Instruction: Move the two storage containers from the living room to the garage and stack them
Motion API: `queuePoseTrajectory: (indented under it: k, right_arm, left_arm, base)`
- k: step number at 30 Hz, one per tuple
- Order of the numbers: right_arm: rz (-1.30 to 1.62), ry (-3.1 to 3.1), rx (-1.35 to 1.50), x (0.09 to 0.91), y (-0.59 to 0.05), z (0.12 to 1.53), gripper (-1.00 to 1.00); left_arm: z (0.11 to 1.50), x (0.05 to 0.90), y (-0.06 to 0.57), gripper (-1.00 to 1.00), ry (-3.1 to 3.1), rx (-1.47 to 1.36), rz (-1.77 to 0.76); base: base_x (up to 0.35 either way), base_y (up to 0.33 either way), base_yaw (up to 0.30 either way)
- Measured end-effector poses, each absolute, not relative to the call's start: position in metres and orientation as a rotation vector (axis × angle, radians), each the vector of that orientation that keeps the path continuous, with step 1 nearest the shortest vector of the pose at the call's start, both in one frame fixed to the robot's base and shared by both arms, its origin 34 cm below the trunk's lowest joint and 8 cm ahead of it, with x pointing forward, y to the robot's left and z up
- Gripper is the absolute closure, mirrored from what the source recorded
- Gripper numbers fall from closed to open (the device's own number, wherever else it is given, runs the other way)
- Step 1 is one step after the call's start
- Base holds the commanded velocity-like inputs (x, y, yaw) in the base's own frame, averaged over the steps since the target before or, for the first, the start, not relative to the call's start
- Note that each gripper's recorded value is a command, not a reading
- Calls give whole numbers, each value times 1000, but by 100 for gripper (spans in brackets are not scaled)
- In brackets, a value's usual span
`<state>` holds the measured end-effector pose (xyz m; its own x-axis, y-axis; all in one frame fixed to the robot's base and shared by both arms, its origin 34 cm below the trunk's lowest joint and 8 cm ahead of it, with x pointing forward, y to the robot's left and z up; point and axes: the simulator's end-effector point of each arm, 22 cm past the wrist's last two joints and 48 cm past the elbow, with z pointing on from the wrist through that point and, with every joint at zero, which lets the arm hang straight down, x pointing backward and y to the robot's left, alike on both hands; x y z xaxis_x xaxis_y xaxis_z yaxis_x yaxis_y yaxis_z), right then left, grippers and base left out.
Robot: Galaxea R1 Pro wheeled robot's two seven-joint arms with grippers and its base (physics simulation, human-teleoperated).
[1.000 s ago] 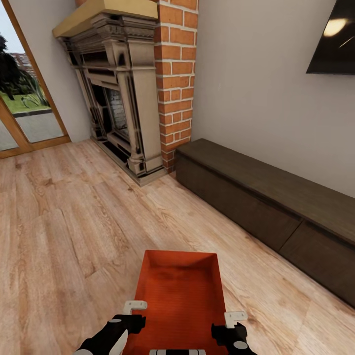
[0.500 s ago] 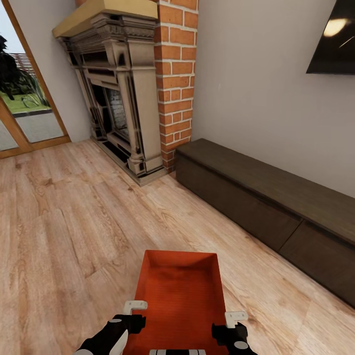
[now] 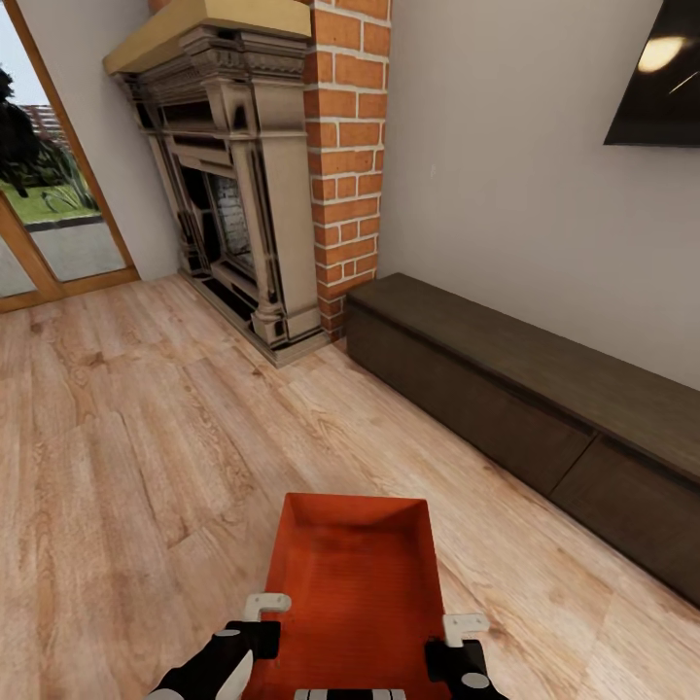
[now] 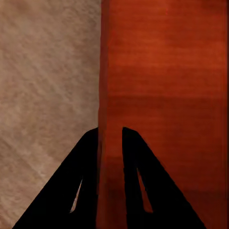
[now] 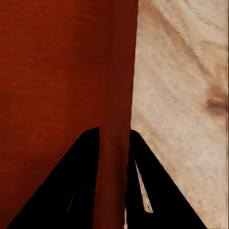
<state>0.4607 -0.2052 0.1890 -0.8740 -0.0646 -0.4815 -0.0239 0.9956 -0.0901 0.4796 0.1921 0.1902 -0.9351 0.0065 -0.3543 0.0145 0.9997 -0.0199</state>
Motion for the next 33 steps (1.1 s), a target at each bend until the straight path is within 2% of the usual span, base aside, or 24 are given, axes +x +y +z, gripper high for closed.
queuePoseTrajectory:
  k: [33]
  right_arm:
    - [-109, 2633, -59, 467, -205, 214, 100]
  left_arm:
    - [215, 486, 193, 100, 2779, 16, -32]
  base:
    - [0, 0, 0]
